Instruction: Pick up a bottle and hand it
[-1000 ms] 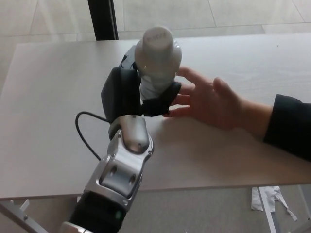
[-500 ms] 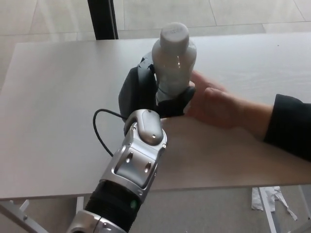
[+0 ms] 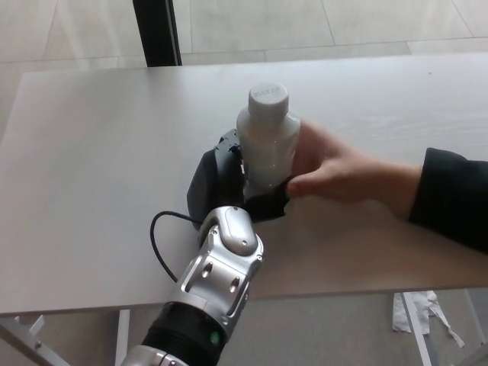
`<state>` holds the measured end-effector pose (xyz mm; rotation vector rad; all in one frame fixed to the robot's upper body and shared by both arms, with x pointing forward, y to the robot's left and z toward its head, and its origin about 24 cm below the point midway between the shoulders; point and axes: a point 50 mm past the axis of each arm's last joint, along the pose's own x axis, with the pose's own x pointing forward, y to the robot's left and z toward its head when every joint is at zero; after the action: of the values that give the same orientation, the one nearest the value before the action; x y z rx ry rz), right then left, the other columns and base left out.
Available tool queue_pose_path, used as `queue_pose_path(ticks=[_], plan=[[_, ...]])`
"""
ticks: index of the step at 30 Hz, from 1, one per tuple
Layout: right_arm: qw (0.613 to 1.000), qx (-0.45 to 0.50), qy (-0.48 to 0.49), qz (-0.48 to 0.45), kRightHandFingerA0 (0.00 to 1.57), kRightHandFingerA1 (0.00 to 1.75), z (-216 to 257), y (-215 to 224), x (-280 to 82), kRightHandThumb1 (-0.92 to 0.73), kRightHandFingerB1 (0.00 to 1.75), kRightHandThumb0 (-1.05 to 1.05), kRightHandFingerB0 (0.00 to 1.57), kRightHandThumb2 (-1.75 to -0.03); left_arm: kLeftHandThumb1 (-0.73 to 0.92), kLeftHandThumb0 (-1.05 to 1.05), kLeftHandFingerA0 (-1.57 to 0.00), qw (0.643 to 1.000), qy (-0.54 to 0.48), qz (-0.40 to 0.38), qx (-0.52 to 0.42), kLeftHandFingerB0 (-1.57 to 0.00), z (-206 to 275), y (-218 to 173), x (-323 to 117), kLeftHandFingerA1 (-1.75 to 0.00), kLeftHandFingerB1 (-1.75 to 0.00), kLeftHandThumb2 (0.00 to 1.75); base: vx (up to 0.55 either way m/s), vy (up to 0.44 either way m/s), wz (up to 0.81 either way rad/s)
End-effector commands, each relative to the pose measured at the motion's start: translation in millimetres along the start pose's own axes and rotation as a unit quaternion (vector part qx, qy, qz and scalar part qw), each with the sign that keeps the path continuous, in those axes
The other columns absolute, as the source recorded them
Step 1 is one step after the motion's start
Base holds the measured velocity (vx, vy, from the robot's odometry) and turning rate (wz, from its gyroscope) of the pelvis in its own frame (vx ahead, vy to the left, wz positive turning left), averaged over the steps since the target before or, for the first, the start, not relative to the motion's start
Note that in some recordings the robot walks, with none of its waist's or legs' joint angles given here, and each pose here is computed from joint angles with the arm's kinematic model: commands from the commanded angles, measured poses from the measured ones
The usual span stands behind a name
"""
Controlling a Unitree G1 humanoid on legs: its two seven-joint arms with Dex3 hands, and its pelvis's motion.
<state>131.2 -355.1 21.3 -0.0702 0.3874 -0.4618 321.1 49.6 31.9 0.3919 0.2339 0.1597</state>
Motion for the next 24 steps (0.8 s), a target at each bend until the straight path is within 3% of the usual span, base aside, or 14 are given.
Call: queue_pose_path(ticks=[1, 2, 4, 5, 7, 10, 11, 15, 16, 18, 19, 20, 22, 24], plan=[[1.0, 0.015, 0.013, 0.004, 0.42, 0.67, -1, 4, 3, -0.41, 0.59, -0.83, 0.34, -0.86, 0.8, -0.25, -0.62, 0.993, 0.008, -0.071, -0.095, -0.55, 84, -68, -32, -1.27, -0.66, 0.66, 0.0, 0.0, 0.0], [1.0, 0.005, 0.015, 0.006, 0.45, 0.64, -1, 4, 4, -0.56, 0.55, -0.87, 0.35, -0.57, 0.81, -0.24, -0.62, 0.993, -0.007, -0.075, -0.086, -0.53, 87, -68, -31, -1.21, -0.65, 0.66, 0.0, 0.0, 0.0], [1.0, 0.01, 0.014, 0.004, 0.44, 0.66, -1, 4, 4, -0.54, 0.55, -0.86, 0.36, -0.57, 0.82, -0.21, -0.63, 0.994, -0.013, -0.076, -0.074, -0.6, 92, -69, -31, -1.41, -0.76, 0.69, 0.0, 0.0, 0.0], [1.0, 0.011, 0.01, 0.009, 0.44, 0.69, 1, 6, 3, -0.47, 0.58, -0.94, 0.31, -0.89, 0.81, -0.2, -0.68, 0.995, -0.023, -0.078, -0.062, -0.6, 96, -68, -30, -1.48, -0.7, 0.66, 0.0, 0.0, 0.0], [1.0, 0.008, 0.015, 0.003, 0.44, 0.64, 2, 6, 4, -0.55, 0.52, -0.83, 0.36, -0.57, 0.79, -0.2, -0.71, 0.995, -0.031, -0.074, -0.053, -0.61, 102, -69, -30, -1.28, -0.63, 0.64, 0.0, 0.0, 0.0], [1.0, 0.004, 0.015, 0.001, 0.45, 0.67, 2, 7, 6, -0.45, 0.56, -0.91, 0.31, -0.89, 0.79, -0.18, -0.71, 0.995, -0.039, -0.08, -0.05, -0.64, 106, -68, -30, -1.32, -0.65, 0.64, 0.0, 0.0, 0.0], [1.0, 0.002, 0.014, 0.002, 0.49, 0.65, 2, 8, 6, -0.55, 0.52, -0.84, 0.35, -0.57, 0.76, -0.17, -0.74, 0.995, -0.044, -0.082, -0.046, -0.67, 108, -69, -30, -1.33, -0.65, 0.63, 0.0, 0.0, 0.0], [1.0, -0.001, 0.008, 0.005, 0.47, 0.68, 5, 11, 7, -0.55, 0.56, -0.86, 0.36, -0.58, 0.78, -0.18, -0.77, 0.992, -0.078, -0.097, -0.016, -0.7, 112, -76, -35, -1.4, -0.72, 0.65, 0.0, 0.0, 0.0], [1.0, 0.001, 0.007, 0.006, 0.49, 0.67, 5, 11, 7, -0.55, 0.55, -0.86, 0.36, -0.57, 0.78, -0.21, -0.75, 0.992, -0.078, -0.101, -0.008, -0.67, 112, -78, -36, -1.16, -0.6, 0.63, 0.0, 0.0, 0.0], [1.0, 0.002, 0.007, 0.009, 0.46, 0.69, 6, 12, 8, -0.41, 0.6, -0.85, 0.33, -0.88, 0.78, -0.22, -0.79, 0.99, -0.081, -0.114, 0.015, -0.69, 111, -83, -39, -1.12, -0.62, 0.63, 0.0, 0.0, 0.0], [1.0, 0.0, 0.006, 0.009, 0.45, 0.69, 7, 13, 8, -0.55, 0.57, -0.87, 0.36, -0.58, 0.8, -0.21, -0.78, 0.989, -0.09, -0.117, 0.02, -0.71, 110, -85, -41, -1.22, -0.71, 0.65, 0.0, 0.0, 0.0], [1.0, -0.002, 0.004, 0.011, 0.43, 0.69, 7, 14, 8, -0.56, 0.57, -0.87, 0.35, -0.58, 0.81, -0.22, -0.76, 0.988, -0.091, -0.12, 0.023, -0.74, 110, -87, -43, -1.59, -1.21, 0.69, 0.0, 0.0, 0.0], [1.0, -0.007, 0.001, 0.016, 0.42, 0.69, 6, 16, 9, -0.43, 0.62, -0.87, 0.35, -0.88, 0.78, -0.19, -0.73, 0.987, -0.095, -0.124, 0.034, -0.72, 110, -90, -45, -1.67, -1.28, 0.78, 0.0, 0.0, 0.0], [1.0, -0.003, 0.001, 0.016, 0.42, 0.69, 7, 17, 11, -0.44, 0.6, -0.91, 0.35, -0.74, 0.72, -0.16, -0.98, 0.982, -0.121, -0.132, 0.061, -0.7, 113, -94, -49, -1.71, -1.28, 0.76, 0.0, 0.0, 0.0]])
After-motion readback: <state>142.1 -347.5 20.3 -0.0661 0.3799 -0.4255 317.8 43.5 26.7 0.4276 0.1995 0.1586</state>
